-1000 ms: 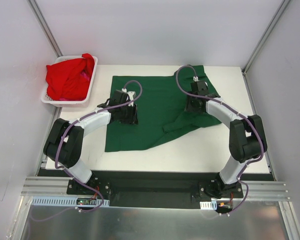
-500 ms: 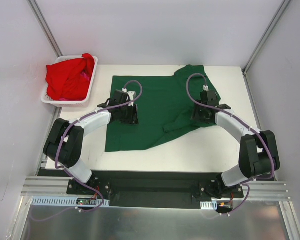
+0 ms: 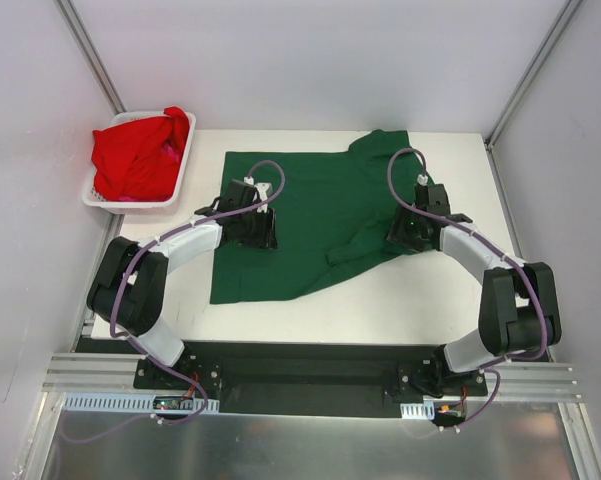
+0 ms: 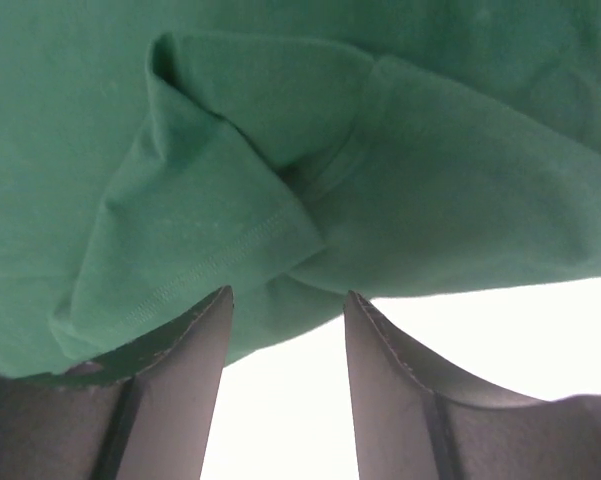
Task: Fold and stack the t-shirts
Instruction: Fold the tshirt
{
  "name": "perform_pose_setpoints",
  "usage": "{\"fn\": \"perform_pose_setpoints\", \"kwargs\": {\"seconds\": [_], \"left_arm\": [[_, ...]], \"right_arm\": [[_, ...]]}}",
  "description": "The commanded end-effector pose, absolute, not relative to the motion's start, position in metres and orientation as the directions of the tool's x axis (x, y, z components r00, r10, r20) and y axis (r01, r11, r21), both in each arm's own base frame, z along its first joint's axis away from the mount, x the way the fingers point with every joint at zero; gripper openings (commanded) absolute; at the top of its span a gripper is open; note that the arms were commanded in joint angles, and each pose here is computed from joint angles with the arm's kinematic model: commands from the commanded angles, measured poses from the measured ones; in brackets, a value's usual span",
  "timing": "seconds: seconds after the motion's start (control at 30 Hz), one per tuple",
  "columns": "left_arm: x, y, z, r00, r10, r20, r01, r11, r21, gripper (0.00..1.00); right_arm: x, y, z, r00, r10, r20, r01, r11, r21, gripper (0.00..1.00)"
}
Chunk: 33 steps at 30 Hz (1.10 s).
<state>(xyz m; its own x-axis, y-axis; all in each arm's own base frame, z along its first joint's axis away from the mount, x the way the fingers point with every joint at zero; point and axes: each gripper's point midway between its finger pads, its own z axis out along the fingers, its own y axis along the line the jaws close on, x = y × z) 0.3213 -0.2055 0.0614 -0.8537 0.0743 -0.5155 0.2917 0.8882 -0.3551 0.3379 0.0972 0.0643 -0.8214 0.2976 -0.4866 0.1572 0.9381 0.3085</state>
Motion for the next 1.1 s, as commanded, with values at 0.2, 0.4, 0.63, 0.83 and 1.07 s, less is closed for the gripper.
{"fn": "perform_pose_setpoints", "kwargs": {"seconds": [0.2,0.4,0.63,0.83,1.07], "left_arm": [[0.329,-0.205,0.08,-0.825,0.07,-0.56,0.313,0.882,-0.352,0.44],[0.33,-0.204,0.08,-0.823,0.068,-0.564,0.312,0.884,-0.348,0.44],[0.33,-0.204,0.081,-0.824,0.067,-0.563,0.311,0.884,-0.35,0.44],[0.331,-0.204,0.081,-0.822,0.067,-0.566,0.313,0.883,-0.35,0.43],[0.331,-0.202,0.08,-0.822,0.065,-0.565,0.307,0.887,-0.345,0.44]], "right_arm": [[0.353,0.1,0.062,-0.816,0.339,-0.467,0.145,0.904,0.402,0.52],[0.354,0.106,0.055,-0.832,0.334,-0.443,0.133,0.896,0.425,0.51],[0.354,0.108,0.054,-0.837,0.326,-0.439,0.124,0.895,0.428,0.48],[0.356,0.108,0.053,-0.838,0.32,-0.442,0.119,0.898,0.424,0.44],[0.359,0.105,0.05,-0.838,0.314,-0.447,0.12,0.904,0.41,0.43]]}}
